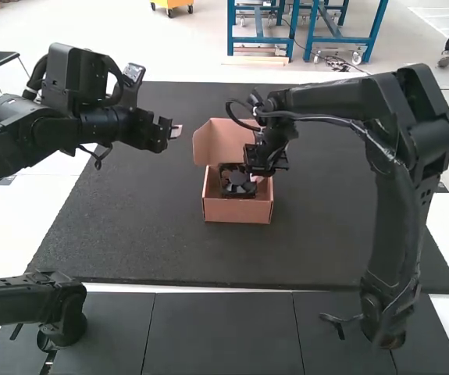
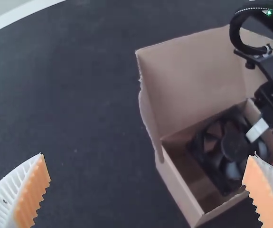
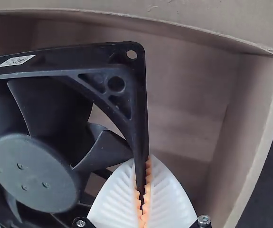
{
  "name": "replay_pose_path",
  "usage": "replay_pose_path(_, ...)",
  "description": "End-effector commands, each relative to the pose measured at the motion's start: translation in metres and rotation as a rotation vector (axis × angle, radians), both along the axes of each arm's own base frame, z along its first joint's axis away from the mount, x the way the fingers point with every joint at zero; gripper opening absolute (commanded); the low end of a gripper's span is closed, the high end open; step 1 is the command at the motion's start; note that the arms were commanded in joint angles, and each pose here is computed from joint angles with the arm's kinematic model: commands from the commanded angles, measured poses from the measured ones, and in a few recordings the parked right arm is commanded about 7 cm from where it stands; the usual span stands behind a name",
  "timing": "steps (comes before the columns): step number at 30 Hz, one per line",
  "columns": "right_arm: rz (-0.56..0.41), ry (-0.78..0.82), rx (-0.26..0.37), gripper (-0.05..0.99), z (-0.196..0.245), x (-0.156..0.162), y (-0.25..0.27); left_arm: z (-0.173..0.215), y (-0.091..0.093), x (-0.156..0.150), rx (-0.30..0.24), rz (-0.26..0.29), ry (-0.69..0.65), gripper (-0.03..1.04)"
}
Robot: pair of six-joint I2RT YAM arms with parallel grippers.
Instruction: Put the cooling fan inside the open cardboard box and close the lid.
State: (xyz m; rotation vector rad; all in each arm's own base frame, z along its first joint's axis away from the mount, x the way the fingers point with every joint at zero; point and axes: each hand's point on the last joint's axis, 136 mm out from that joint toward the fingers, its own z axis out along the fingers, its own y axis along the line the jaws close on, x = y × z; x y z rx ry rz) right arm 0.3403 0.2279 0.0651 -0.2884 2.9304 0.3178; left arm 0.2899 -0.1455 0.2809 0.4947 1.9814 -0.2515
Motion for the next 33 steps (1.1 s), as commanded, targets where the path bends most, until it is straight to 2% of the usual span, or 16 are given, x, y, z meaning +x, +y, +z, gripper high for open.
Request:
replay_pose_path(1,0.024,-0.032,0.007,-0.02,0.008,0.008,0.005,0.013,0.004,0.0,-0.026,0.015,-0.031,0.96)
replay_pose_path(17,0.041,-0.009,-0.044,-0.01,-0.01,0.006,-0.001,0.015,0.004,-0.002,-0.035,0.017,-0.035,0.96)
replay_pose_path(25,0.045,-0.014,-0.036,0.2,-0.009,0.008,0.002,0.017,0.005,-0.004,-0.038,0.018,-0.039,0.96)
replay_pose_path(30,0.06,-0.015,-0.015,0.27,-0.005,0.009,0.007,0.017,0.005,-0.004,-0.039,0.018,-0.04,0.96)
replay_pose_path(33,0.088,-0.018,0.017,0.42,0.006,0.01,0.015,0.018,0.005,-0.003,-0.042,0.019,-0.044,0.96)
